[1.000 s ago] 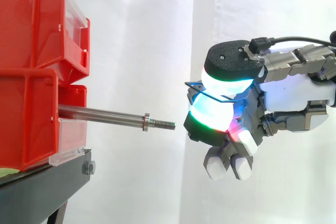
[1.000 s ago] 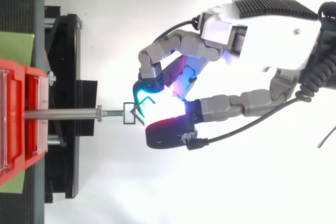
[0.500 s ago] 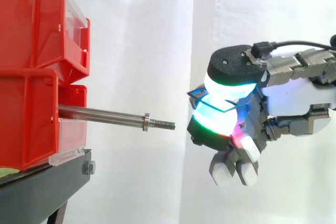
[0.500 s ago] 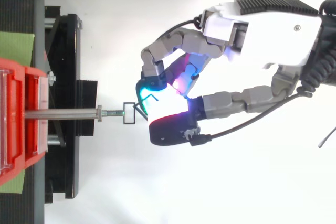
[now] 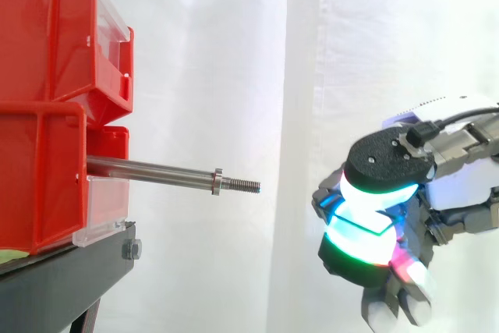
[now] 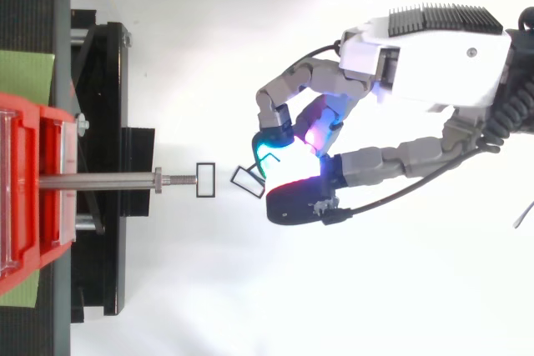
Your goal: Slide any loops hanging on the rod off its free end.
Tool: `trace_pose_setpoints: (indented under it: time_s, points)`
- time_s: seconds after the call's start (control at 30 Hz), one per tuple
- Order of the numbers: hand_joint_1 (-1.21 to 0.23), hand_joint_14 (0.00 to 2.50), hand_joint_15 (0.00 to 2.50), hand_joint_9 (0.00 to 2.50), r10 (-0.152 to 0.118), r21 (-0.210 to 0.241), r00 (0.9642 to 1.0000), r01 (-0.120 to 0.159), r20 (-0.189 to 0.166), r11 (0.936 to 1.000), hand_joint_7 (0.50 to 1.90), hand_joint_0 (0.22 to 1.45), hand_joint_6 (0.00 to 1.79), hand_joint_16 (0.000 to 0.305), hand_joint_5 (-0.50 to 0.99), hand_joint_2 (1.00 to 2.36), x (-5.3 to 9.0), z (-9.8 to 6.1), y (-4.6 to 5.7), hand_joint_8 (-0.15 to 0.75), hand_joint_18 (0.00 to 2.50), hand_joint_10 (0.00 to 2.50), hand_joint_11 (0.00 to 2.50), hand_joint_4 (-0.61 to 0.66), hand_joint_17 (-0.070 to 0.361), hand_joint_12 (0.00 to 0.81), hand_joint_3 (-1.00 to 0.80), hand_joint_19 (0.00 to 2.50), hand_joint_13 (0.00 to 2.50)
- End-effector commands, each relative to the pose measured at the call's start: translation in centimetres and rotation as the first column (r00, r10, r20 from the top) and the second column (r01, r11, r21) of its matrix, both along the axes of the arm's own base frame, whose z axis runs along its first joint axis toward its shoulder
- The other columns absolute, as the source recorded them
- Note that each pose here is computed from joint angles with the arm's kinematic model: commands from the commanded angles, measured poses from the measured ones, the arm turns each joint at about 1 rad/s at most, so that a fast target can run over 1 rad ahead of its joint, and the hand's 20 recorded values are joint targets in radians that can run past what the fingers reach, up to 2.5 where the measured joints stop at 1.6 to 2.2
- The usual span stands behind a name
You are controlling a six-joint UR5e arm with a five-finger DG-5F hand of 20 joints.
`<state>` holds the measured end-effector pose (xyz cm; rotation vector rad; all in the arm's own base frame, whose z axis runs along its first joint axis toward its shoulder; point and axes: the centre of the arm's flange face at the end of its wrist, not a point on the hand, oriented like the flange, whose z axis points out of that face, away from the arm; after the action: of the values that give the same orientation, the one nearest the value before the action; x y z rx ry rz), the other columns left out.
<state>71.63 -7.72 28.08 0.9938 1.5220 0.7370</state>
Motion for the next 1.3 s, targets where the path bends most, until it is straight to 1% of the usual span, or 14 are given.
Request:
trace_pose_setpoints:
  time_s: [0.0, 0.03, 0.07, 0.37, 0.57, 0.73, 1.0, 1.13, 1.23, 1.27]
  points:
    - [-0.76, 0.01, 0.24, 1.22, 0.003, 0.0, 0.9996, -0.003, 0.028, 1.0, 1.25, 0.61, 0.91, 0.069, -0.15, 1.01, 0.33, 0.26, 0.2, 0.388, 1.02, 0.01, 0.56, -0.05, 0.156, 0.412, 0.1, 0.4, 0.93]
    - [-0.76, 0.01, 0.24, 1.22, 0.004, -0.002, 0.9993, -0.004, 0.037, 1.0, 1.24, 0.61, 0.91, 0.07, -0.15, 1.01, 0.44, 0.33, 0.21, 0.389, 1.02, 0.01, 0.56, -0.05, 0.157, 0.416, 0.1, 0.4, 0.93]
    - [-0.76, 0.01, 0.24, 1.22, 0.004, -0.004, 0.9992, -0.004, 0.039, 1.0, 1.25, 0.61, 0.91, 0.07, -0.15, 1.01, 0.45, 0.34, 0.21, 0.39, 1.02, 0.01, 0.55, -0.05, 0.157, 0.416, 0.1, 0.39, 0.93]
    - [-0.76, 0.01, 0.24, 1.22, 0.003, -0.004, 0.9993, -0.002, 0.039, 1.0, 1.29, 0.61, 0.9, 0.07, -0.14, 1.01, 0.45, 0.34, 0.2, 0.391, 1.02, 0.01, 0.57, -0.04, 0.157, 0.413, 0.1, 0.39, 0.93]
    - [-0.76, 0.01, 0.25, 1.24, 0.003, -0.004, 0.9993, -0.002, 0.039, 1.0, 1.29, 0.62, 0.9, 0.07, -0.14, 1.01, 0.45, 0.34, 0.2, 0.391, 1.02, 0.01, 0.56, -0.04, 0.158, 0.409, 0.11, 0.41, 0.94]
    - [-0.77, 0.01, 0.26, 1.26, 0.003, -0.004, 0.9993, -0.002, 0.039, 1.0, 1.32, 0.62, 0.89, 0.072, -0.13, 1.01, 0.45, 0.34, 0.2, 0.397, 0.99, 0.01, 0.57, -0.04, 0.163, 0.429, 0.1, 0.41, 0.93]
    - [-0.76, 0.01, 0.26, 1.25, 0.001, -0.004, 0.9993, -0.001, 0.039, 1.0, 1.34, 0.62, 0.89, 0.073, -0.13, 1.01, 0.44, 0.34, 0.09, 0.388, 0.94, 0.01, 0.56, -0.04, 0.164, 0.431, 0.11, 0.42, 0.91]
    - [-0.76, 0.01, 0.26, 1.25, 0.003, -0.004, 0.9993, -0.002, 0.039, 1.0, 1.35, 0.61, 0.89, 0.074, -0.13, 1.01, 0.45, 0.34, 0.2, 0.389, 0.93, 0.01, 0.56, -0.04, 0.166, 0.434, 0.11, 0.42, 0.9]
    - [-0.77, 0.01, 0.26, 1.25, 0.001, -0.004, 0.9993, -0.001, 0.037, 1.0, 1.34, 0.62, 0.89, 0.074, -0.13, 1.01, 0.46, 0.23, 0.09, 0.388, 0.93, 0.01, 0.56, -0.04, 0.166, 0.429, 0.1, 0.42, 0.9]
    - [-0.77, 0.01, 0.26, 1.25, 0.003, -0.004, 0.9993, -0.002, 0.039, 1.0, 1.35, 0.61, 0.89, 0.074, -0.13, 1.01, 0.45, 0.34, 0.2, 0.384, 0.93, 0.01, 0.56, -0.05, 0.166, 0.421, 0.11, 0.42, 0.91]
